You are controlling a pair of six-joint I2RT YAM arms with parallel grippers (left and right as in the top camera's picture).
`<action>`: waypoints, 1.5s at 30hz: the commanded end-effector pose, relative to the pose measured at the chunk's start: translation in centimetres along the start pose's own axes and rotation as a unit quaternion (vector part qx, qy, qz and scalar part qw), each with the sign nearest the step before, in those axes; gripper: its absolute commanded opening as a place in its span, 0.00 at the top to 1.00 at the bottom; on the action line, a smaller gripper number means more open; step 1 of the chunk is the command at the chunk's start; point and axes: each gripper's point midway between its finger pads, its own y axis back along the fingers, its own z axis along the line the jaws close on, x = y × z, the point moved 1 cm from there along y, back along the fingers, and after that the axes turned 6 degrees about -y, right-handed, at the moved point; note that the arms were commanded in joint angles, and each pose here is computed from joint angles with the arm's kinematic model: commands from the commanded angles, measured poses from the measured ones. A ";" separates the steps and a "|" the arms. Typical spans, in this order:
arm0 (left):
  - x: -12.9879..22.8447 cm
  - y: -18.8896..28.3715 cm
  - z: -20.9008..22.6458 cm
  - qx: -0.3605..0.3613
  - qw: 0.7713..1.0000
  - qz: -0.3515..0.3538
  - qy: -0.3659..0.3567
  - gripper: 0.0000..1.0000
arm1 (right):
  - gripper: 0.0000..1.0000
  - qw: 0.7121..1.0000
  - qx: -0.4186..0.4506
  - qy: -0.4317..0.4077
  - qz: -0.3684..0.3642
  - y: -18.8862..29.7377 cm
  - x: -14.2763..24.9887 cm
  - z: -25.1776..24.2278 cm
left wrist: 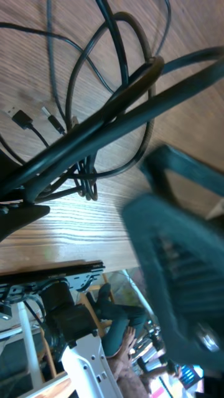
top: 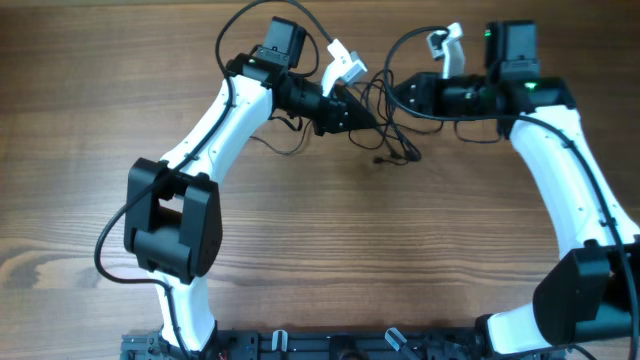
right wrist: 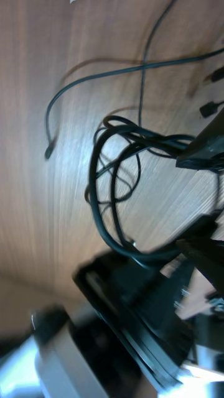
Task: Untangle cables
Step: 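Return the right gripper toward the bundle held by the left gripper, then pull the right gripper far right, stretching a cable across the table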
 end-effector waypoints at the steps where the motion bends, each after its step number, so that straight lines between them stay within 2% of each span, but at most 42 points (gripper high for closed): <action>1: -0.1 -0.2 -0.4 0.017 1.000 -0.008 -0.010 0.96 | 0.63 0.989 0.121 -0.082 -0.038 -0.5 -0.7 -2.8; 6: -0.1 -0.2 -0.4 0.016 1.000 -0.008 -0.010 0.96 | 0.64 0.988 0.128 -0.086 -0.028 -1.3 0.1 -2.1; 10: -0.1 -0.2 -0.4 0.016 1.000 -0.008 -0.009 0.96 | 0.66 0.979 0.170 -0.107 -0.035 -1.1 0.4 -3.3; 17: 0.2 -0.2 0.1 0.002 1.000 0.001 -0.010 0.96 | 0.74 0.982 0.142 -0.126 0.000 -1.4 1.8 -2.4; 18: 0.4 -0.2 0.4 -0.008 1.000 0.008 -0.008 0.96 | 0.78 0.982 0.136 -0.128 0.005 -1.4 2.0 -2.2; 19: 0.5 -0.2 0.7 -0.016 1.000 0.013 -0.006 0.96 | 0.91 0.983 0.133 -0.128 0.006 -1.5 2.0 -2.1; 20: 0.6 -0.2 0.7 -0.017 1.000 0.013 -0.006 0.96 | 0.96 0.983 0.133 -0.126 0.004 -1.5 1.9 -2.1; 24: 0.6 -0.2 0.7 -0.017 1.000 0.013 -0.005 0.96 | 0.96 0.986 0.117 -0.114 -0.014 -1.5 0.8 -1.6; 28: 1.5 0.0 1.6 -0.047 0.998 0.037 0.009 0.96 | 0.96 0.992 0.052 -0.109 -0.039 0.9 -0.8 0.0; 32: 2.8 0.5 3.6 -0.113 0.990 0.073 0.048 0.96 | 0.96 0.988 0.044 -0.111 -0.097 5.5 -2.8 -0.3; 38: 2.9 0.5 3.7 -0.117 0.989 0.075 0.053 0.96 | 0.96 0.970 0.053 -0.116 -0.209 14.3 -5.0 -1.4; 45: 2.8 0.6 3.8 -0.119 0.989 0.073 0.056 0.96 | 0.96 0.954 0.063 -0.120 -0.267 19.4 -5.1 -2.1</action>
